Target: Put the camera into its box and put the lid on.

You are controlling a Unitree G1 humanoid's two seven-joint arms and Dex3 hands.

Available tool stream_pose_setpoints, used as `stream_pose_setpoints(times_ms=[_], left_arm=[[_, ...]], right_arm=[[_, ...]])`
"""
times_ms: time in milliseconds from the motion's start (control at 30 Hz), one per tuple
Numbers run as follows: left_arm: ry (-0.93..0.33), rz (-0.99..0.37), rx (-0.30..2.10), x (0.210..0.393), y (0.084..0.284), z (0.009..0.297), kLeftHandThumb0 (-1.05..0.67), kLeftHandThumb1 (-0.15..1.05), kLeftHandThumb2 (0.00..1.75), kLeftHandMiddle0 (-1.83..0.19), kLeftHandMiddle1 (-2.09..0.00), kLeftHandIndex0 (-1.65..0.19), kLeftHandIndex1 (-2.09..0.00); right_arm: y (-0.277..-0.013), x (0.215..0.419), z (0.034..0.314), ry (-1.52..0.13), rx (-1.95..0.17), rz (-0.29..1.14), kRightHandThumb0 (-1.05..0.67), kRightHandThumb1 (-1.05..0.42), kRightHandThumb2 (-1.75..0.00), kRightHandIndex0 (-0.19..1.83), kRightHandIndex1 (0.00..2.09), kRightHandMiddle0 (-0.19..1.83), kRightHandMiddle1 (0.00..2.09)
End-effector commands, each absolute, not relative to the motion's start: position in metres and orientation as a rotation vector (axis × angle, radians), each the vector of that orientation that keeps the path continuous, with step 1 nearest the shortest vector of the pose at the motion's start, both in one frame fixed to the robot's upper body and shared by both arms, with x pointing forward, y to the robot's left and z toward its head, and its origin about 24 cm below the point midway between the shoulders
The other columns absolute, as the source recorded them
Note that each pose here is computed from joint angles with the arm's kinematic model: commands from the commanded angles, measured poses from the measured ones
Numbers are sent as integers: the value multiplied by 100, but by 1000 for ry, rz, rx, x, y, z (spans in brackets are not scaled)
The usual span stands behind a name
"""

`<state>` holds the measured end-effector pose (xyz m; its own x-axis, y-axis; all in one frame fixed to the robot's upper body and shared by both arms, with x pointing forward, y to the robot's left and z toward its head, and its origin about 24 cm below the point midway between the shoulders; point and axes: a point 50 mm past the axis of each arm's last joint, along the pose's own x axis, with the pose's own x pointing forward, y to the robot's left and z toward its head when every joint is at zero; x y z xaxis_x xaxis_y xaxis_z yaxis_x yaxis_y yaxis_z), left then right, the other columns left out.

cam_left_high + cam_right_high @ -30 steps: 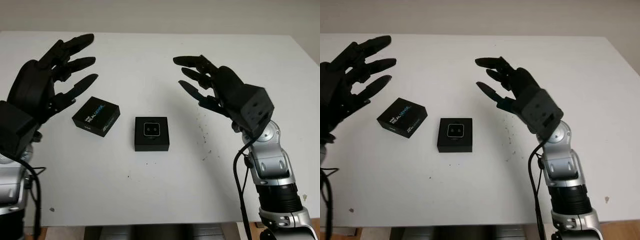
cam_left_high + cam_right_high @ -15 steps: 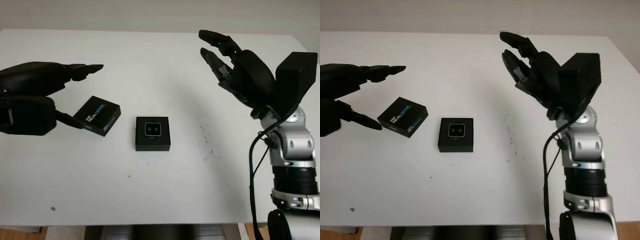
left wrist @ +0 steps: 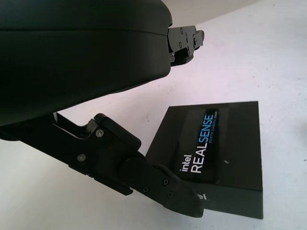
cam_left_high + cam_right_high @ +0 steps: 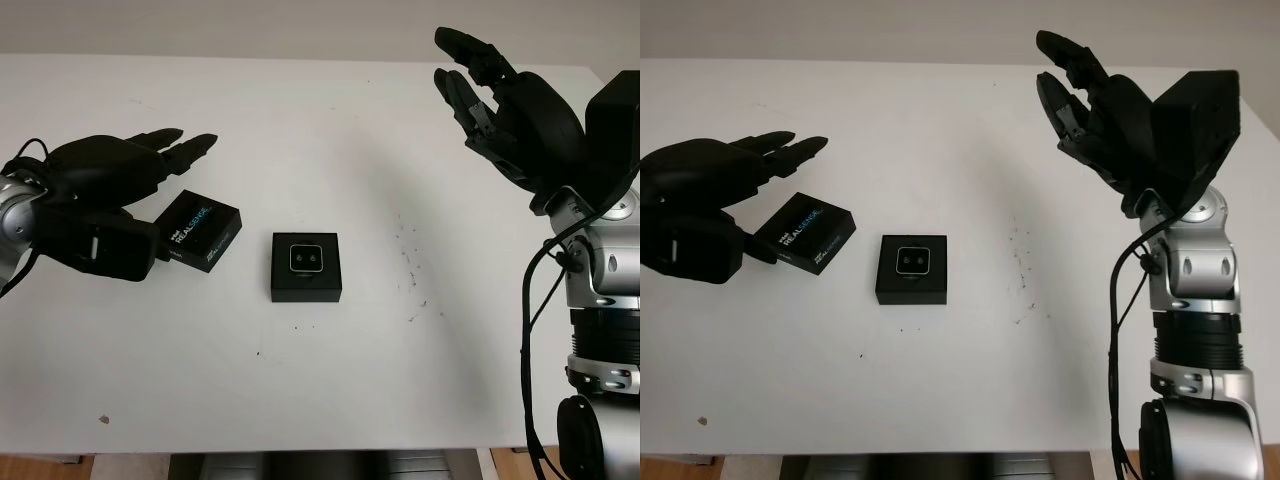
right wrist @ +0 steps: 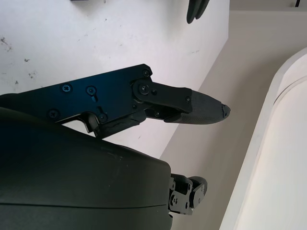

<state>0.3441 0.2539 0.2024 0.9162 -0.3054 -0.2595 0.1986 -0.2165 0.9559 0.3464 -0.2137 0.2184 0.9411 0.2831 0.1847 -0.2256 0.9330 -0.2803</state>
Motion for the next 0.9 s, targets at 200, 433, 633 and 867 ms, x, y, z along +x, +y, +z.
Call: stream_pose_setpoints(times_ms=[200, 433, 633, 867], left_arm=[[-102, -476, 1799, 355, 249, 204, -68, 80, 5, 7, -7, 14, -5], [-109, -530, 1873, 359, 243, 201, -69, 80, 5, 3, -7, 11, -6], [-100, -560, 1873, 362, 241, 196, -66, 79, 5, 1, -6, 10, -7], [-85, -569, 1902, 364, 235, 193, -67, 81, 6, 0, -6, 10, -6]], right_arm=[[-220, 345, 226, -251, -267, 247, -65, -105, -58, 1, 3, -19, 41], [-218, 344, 225, -254, -269, 248, -63, -105, -62, 0, 3, -19, 34], [-218, 345, 224, -246, -266, 249, -63, -105, -62, 0, 4, -19, 38], [-218, 344, 222, -241, -282, 255, -63, -105, -64, -2, 3, -19, 37]])
